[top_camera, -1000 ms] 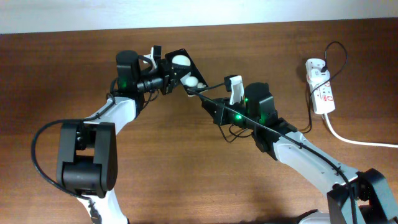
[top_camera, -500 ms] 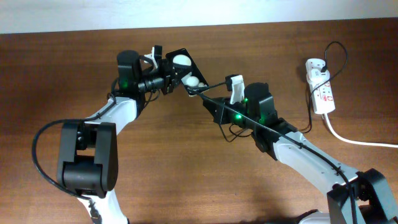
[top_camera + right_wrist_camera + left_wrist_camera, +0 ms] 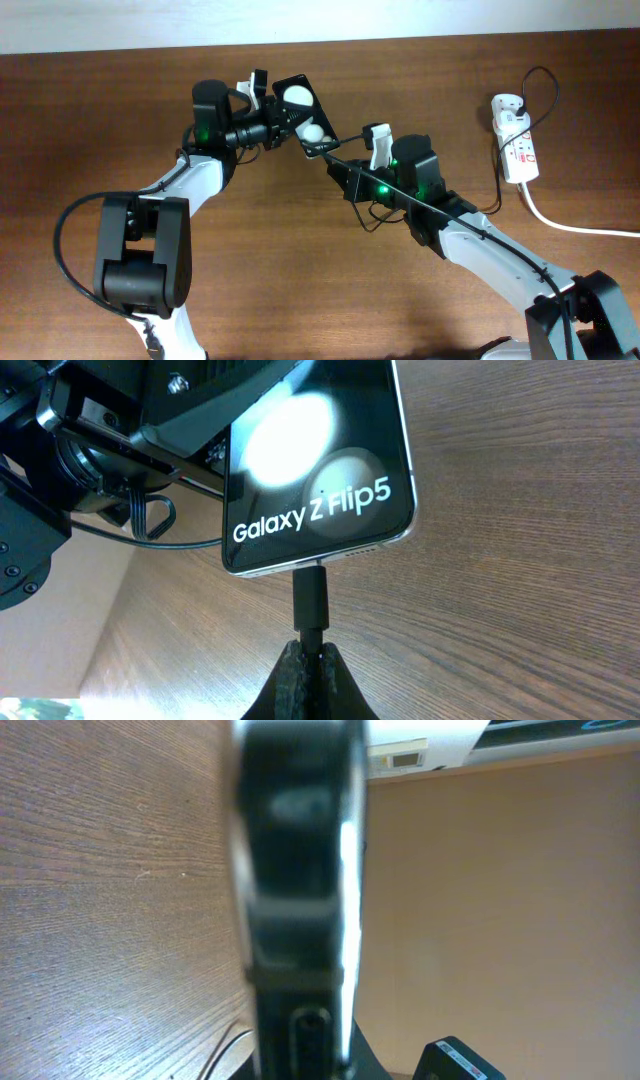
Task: Plug charger to phone and switch on socket
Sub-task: 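Lower the phone onto the table with the left gripper and release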
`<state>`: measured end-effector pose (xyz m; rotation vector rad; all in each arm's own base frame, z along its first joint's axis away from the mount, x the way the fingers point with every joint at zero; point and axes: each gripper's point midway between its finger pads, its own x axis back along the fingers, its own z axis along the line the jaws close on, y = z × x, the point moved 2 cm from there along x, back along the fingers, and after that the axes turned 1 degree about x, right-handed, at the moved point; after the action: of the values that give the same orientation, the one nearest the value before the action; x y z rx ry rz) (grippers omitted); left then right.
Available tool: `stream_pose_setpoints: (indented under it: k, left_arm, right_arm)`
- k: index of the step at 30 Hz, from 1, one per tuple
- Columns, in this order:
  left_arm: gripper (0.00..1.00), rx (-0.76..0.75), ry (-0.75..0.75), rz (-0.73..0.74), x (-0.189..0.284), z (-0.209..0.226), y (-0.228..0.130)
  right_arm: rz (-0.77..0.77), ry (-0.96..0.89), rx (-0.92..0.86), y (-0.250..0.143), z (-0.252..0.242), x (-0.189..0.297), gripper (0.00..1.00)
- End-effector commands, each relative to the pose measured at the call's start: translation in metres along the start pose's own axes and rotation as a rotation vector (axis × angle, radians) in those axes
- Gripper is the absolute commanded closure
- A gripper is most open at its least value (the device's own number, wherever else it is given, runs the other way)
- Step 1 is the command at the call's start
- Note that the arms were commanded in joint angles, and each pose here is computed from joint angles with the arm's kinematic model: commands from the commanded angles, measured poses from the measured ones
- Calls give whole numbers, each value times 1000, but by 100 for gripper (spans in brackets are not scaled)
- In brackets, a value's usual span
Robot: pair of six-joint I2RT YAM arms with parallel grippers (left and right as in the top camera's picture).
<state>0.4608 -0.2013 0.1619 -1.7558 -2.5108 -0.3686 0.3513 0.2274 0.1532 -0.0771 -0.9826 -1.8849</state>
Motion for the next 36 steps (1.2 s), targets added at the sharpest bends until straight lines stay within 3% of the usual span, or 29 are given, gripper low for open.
stream_pose_setpoints:
  k: [1, 20, 28, 29, 30, 32, 34, 36]
  left_arm:
    - [100, -60, -87, 171, -7, -18, -31]
    - [100, -80, -94, 205, -19, -22, -43]
    - [100, -98, -79, 171, -19, -20, -38]
    - [100, -99, -74, 162, -19, -19, -36]
    - [100, -99, -60, 137, -20, -17, -33]
    - [100, -98, -54, 122, -18, -16, -29]
    - [100, -102, -49, 107, -16, -14, -25]
    - [100, -128, -48, 104, -16, -14, -25]
  right_arm:
    - [-64, -42, 6, 14, -8, -1, 96]
    - [-159, -47, 38, 33, -5, 1, 96]
    - [-64, 2, 20, 16, 0, -1, 96]
    - [-38, 20, 26, 11, 3, 0, 93]
    - [29, 37, 39, 1, 5, 10, 76]
    - [25, 16, 80, 5, 8, 30, 56]
    - [-15, -28, 148, 15, 15, 68, 26]
    - [-65, -133, 149, 19, 11, 100, 14]
